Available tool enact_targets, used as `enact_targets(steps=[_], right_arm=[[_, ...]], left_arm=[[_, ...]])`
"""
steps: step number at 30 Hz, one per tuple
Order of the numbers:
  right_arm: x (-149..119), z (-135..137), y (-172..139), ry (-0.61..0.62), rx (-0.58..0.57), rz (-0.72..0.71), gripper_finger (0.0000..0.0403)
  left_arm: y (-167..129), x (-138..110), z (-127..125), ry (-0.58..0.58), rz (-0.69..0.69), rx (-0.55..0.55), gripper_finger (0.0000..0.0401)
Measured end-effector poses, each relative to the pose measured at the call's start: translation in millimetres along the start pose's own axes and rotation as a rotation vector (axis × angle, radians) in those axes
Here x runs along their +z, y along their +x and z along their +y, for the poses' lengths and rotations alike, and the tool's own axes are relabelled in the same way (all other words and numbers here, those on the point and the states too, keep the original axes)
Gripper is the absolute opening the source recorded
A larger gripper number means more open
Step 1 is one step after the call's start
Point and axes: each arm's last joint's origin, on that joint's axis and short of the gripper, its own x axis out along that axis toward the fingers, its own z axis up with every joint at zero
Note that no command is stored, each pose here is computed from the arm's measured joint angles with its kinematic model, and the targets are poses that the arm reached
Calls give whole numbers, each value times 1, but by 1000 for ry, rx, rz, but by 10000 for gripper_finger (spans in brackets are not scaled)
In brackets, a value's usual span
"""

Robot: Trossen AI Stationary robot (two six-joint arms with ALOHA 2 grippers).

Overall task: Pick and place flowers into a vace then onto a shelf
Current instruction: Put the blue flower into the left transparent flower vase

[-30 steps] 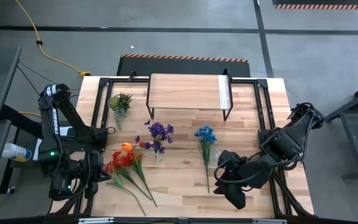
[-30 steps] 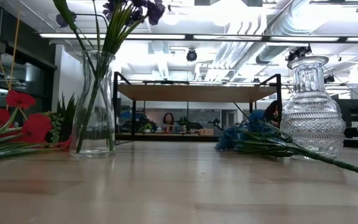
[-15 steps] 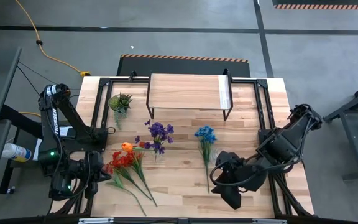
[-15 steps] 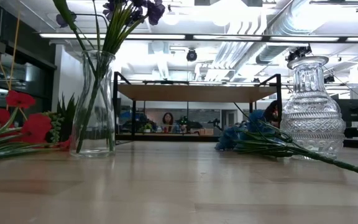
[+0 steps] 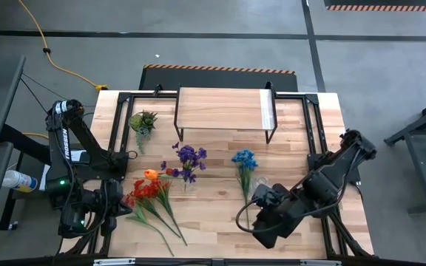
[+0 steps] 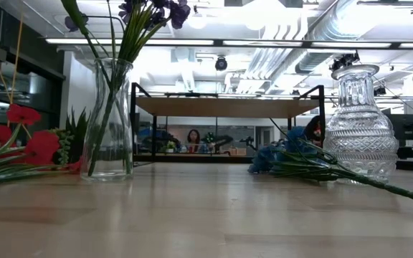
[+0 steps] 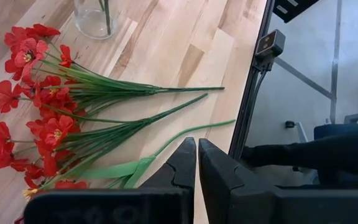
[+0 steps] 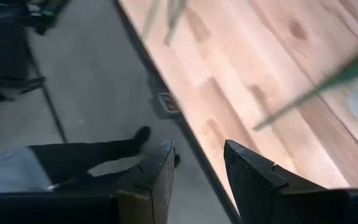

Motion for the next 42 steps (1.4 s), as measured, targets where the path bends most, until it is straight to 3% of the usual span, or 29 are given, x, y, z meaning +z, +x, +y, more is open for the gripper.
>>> enact_targets(steps=[22, 42], right_arm=[[-13, 0, 79, 123, -283, 74, 134], [-20, -2, 131, 134, -402, 117, 134]], left_arm=[[0, 0, 0, 2, 6, 3, 56], [0, -1, 1, 3, 21, 6, 56]])
